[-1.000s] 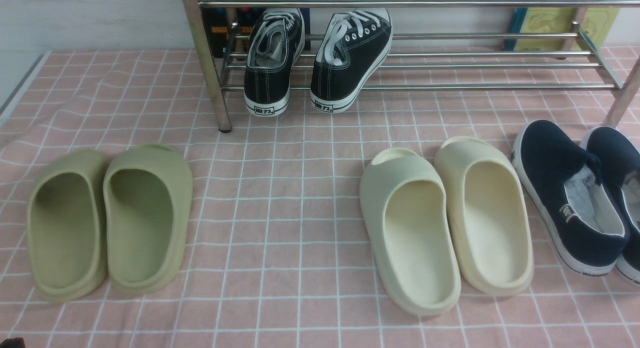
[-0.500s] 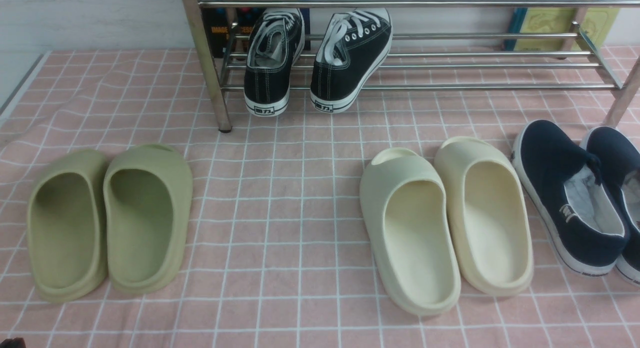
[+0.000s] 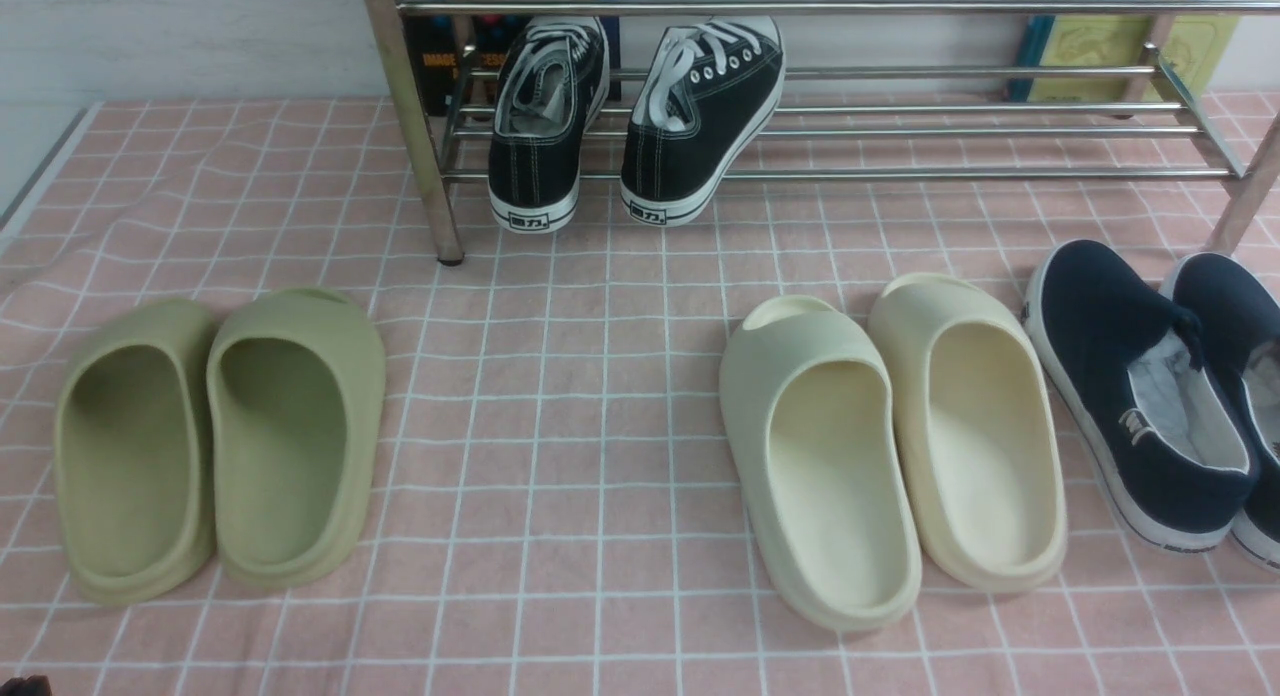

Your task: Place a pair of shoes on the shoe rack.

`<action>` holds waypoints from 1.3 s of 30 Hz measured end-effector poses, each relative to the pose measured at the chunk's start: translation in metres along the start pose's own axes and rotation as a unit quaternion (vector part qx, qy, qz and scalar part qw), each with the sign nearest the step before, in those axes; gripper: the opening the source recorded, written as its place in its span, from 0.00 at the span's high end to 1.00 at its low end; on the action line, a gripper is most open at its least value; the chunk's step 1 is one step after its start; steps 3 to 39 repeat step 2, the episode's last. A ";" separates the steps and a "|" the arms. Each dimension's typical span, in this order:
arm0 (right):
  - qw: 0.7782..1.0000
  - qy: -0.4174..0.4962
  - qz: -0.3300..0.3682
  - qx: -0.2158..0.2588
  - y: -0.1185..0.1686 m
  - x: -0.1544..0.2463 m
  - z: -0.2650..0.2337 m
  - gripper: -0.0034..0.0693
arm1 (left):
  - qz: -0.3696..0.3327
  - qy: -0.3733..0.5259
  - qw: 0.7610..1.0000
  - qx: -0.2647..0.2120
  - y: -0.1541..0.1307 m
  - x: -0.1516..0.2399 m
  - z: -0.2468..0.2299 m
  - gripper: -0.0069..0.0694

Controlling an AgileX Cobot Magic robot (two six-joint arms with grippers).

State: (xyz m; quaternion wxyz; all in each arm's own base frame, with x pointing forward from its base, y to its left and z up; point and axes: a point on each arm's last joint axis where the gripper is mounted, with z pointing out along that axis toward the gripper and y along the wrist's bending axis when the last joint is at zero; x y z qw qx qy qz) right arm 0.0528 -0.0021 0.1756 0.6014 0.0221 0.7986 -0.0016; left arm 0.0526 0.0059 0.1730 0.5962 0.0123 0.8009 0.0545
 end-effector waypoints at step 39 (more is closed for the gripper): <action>1.000 0.000 0.000 0.000 0.000 0.000 0.000 0.62 | 0.000 0.000 1.000 0.000 0.000 0.000 0.000 0.84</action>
